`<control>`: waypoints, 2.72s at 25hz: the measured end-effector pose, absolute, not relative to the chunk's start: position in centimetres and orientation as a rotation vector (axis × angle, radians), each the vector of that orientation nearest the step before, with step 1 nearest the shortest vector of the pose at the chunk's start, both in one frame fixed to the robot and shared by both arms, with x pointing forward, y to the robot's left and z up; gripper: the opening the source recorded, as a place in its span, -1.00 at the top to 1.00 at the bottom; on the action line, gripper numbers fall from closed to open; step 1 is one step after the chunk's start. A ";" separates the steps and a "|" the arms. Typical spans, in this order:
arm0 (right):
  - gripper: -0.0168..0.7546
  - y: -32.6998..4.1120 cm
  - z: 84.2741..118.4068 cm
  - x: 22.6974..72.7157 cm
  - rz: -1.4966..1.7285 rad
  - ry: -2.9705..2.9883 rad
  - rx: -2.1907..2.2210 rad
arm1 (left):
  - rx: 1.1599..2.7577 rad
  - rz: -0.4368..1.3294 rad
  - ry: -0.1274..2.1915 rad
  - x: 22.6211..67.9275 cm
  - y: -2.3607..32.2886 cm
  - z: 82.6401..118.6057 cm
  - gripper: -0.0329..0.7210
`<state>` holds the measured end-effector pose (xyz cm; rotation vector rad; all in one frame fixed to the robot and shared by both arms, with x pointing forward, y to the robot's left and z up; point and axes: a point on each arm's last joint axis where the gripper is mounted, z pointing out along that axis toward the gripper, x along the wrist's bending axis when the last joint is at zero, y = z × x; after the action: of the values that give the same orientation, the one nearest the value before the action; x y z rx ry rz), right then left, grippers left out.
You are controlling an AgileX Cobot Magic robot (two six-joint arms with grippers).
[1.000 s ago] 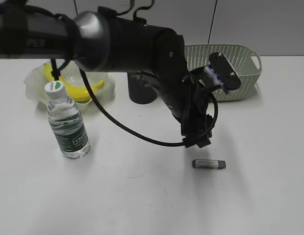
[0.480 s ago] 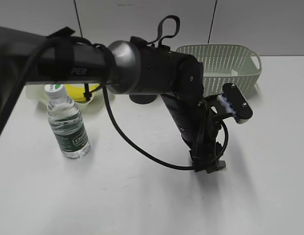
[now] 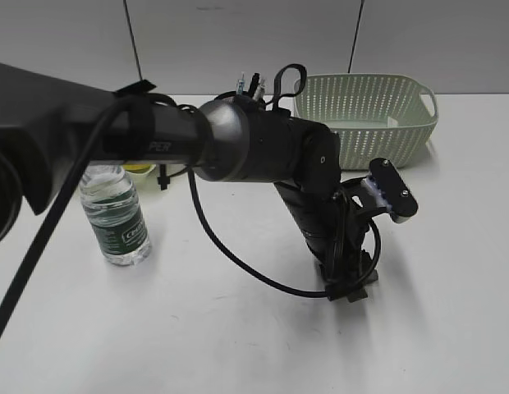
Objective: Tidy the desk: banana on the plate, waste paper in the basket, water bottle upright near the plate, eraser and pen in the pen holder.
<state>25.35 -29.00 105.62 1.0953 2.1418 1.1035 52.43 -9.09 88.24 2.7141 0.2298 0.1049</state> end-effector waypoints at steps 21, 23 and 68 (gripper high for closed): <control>0.06 -29.0 105.6 25.4 1.103 2.142 1.095 | 2.530 0.489 0.358 55.5 -4.2 103.7 0.54; 0.06 -29.0 105.6 25.4 1.103 2.142 1.095 | 2.445 0.511 0.498 57.4 -1.9 105.3 0.54; 0.07 -29.0 105.6 25.4 1.096 2.138 1.093 | 2.255 0.385 0.967 61.6 8.4 109.6 -0.03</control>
<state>25.39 -29.05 105.62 1.0929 2.1382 1.0961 61.60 8.36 109.61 2.2554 0.9673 0.3847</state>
